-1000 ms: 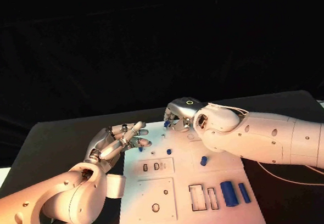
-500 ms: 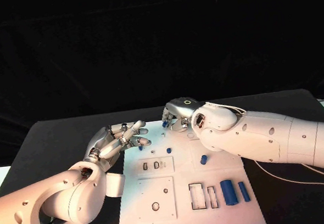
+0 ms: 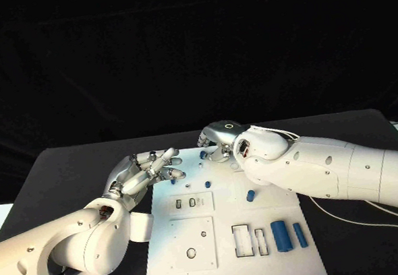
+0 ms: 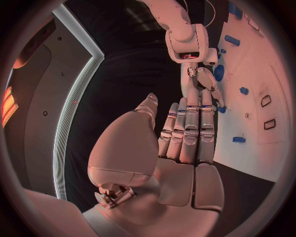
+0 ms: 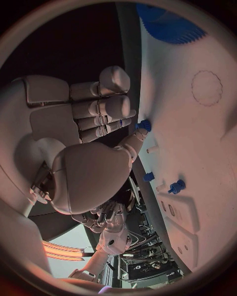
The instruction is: Assemble the parts on the task board
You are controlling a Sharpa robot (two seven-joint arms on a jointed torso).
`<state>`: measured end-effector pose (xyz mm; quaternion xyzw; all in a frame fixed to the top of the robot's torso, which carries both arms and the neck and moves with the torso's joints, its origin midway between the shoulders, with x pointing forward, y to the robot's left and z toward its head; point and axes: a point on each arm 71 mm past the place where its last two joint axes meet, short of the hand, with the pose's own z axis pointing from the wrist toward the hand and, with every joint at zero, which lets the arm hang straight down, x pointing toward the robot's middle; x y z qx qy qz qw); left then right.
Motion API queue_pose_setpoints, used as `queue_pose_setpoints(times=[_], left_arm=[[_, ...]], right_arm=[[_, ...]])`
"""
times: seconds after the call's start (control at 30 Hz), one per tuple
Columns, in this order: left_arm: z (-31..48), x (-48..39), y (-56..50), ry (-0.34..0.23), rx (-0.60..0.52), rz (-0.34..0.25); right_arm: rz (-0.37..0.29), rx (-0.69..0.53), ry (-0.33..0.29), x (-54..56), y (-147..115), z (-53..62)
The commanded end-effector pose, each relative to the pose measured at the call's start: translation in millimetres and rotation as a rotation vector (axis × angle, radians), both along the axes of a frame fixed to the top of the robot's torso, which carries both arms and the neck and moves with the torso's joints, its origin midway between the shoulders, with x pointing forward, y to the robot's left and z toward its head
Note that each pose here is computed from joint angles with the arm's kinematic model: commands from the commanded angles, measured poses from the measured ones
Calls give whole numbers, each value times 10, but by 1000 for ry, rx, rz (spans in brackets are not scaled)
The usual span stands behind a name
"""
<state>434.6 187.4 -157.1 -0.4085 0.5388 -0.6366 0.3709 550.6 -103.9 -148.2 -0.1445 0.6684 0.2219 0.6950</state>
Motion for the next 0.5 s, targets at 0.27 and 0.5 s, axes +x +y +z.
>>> queue_pose_setpoints(times=[0.27,0.5], left_arm=[[15,-7,18,-7,-4,-16],[13,-3,55,-6,-1,-9]], right_arm=[[-7,82,-50,-172,-277,116],[-95,166,51,-328,-747,217]])
